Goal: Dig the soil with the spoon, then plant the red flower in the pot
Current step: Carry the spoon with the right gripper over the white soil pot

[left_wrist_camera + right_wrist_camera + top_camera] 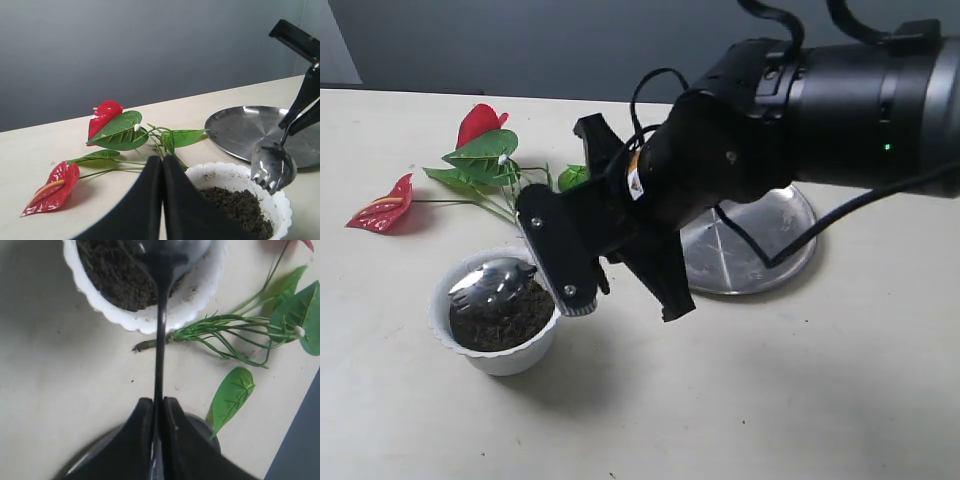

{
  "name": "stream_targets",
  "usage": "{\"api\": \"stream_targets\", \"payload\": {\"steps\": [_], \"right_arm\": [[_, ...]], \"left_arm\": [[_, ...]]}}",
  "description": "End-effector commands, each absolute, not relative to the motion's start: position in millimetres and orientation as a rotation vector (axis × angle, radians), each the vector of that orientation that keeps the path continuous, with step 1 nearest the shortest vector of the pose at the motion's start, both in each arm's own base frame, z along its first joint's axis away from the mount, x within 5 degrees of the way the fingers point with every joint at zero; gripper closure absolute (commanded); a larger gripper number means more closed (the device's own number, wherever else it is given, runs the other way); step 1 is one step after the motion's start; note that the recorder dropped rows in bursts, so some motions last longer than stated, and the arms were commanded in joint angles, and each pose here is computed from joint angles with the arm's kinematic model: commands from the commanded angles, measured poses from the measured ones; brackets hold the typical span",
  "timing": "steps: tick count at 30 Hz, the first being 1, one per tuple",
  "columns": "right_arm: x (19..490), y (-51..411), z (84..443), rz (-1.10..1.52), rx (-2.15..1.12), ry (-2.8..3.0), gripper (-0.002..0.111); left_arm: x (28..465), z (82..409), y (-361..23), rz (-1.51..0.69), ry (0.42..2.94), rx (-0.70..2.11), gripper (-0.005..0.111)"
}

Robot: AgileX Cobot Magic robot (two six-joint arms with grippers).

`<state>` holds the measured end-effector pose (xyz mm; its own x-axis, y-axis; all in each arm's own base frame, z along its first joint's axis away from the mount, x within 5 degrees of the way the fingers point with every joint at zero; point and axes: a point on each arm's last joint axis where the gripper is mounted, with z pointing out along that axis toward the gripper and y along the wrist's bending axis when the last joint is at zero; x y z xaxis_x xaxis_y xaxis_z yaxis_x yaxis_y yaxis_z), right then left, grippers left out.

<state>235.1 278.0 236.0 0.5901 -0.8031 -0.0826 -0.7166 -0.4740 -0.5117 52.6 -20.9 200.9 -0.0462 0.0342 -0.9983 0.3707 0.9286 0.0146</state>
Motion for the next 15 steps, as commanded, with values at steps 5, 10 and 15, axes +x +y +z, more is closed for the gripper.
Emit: {"api": "stream_targets", "payload": {"steps": [5, 10, 15], "right_arm": [[246, 291, 211, -0.265, -2.333, 1.187, 0.109], [256, 304, 199, -0.256, -2.317, 1.244, 0.109], [265, 311, 192, -0.279, -2.383, 1.268, 0.109]], "left_arm": [[52, 202, -21, -0.287, 1.587, 0.317, 0.106], [52, 202, -21, -0.287, 1.587, 0.317, 0.106], [52, 202, -21, -0.287, 1.587, 0.317, 0.106]]}}
